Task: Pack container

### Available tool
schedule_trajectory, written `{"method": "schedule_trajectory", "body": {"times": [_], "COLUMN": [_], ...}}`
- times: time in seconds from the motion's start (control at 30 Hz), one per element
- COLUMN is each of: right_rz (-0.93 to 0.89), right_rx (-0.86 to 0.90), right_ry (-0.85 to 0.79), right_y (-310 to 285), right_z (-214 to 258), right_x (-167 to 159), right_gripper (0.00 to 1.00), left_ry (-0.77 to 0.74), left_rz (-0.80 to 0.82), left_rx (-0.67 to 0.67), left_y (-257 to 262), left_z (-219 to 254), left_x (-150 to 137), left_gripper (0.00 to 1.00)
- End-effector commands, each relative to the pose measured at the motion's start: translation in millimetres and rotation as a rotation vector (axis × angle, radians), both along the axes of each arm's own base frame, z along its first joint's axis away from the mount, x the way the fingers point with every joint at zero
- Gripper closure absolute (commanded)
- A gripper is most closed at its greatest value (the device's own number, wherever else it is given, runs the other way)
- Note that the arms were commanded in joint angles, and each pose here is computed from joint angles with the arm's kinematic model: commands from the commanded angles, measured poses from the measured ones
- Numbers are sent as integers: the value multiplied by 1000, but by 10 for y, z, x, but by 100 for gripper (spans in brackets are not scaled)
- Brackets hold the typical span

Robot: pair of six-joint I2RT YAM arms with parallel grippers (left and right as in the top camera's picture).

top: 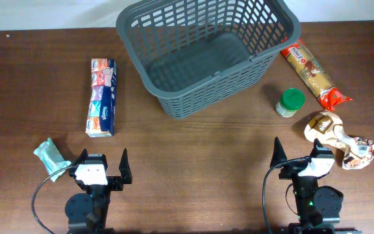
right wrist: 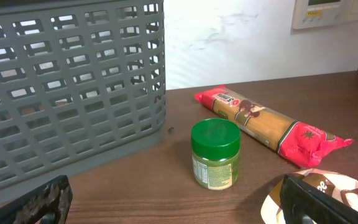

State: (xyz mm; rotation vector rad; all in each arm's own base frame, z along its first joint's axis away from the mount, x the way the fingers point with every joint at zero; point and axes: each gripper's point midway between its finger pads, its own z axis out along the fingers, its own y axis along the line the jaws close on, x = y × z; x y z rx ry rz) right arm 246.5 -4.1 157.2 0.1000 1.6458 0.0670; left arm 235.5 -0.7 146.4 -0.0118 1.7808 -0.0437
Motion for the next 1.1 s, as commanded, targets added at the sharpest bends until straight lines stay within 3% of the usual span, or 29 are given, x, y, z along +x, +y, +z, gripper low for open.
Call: {"method": "schedule_trajectory", "body": {"times": [0.0,0.1,0.23,0.37,0.5,0.6,0.8,0.93,1.07], "right_rz": [14,14,19,27,78,130,194,204,417], "right_rx": [0,0,9,10,55,52,13,-45,-75], "right_ry": [0,0,-7,-58,-175,-190,-86,-52,-68], "right_y": [32,31,41,53,141,230,340,352,697], "right_z": [-13,-13,2,133,552,872,1284,1819,2456], "right_x": [-4,-4,-3,2,-49,-147,-233,-83,60], "right_gripper": [1,1,1,1,1,1,1,1,1], "left_ry": [-5,-43,-55,-75,-46,-4,-45,-87,-99], "left_rz": [4,85,63,-139,-386,-517,-549,-546,-611], "left_rx": [16,33,21,-126,-287,-322,-209,-127,-132], "left_y": [17,159,118,-265,-706,-913,-933,-921,-1017], "left_z": [-9,87,115,190,298,446,885,1315,1629], "left_x": [0,15,21,6,-131,-273,-297,-205,-116], "left_gripper": [1,1,1,1,1,1,1,1,1]}}
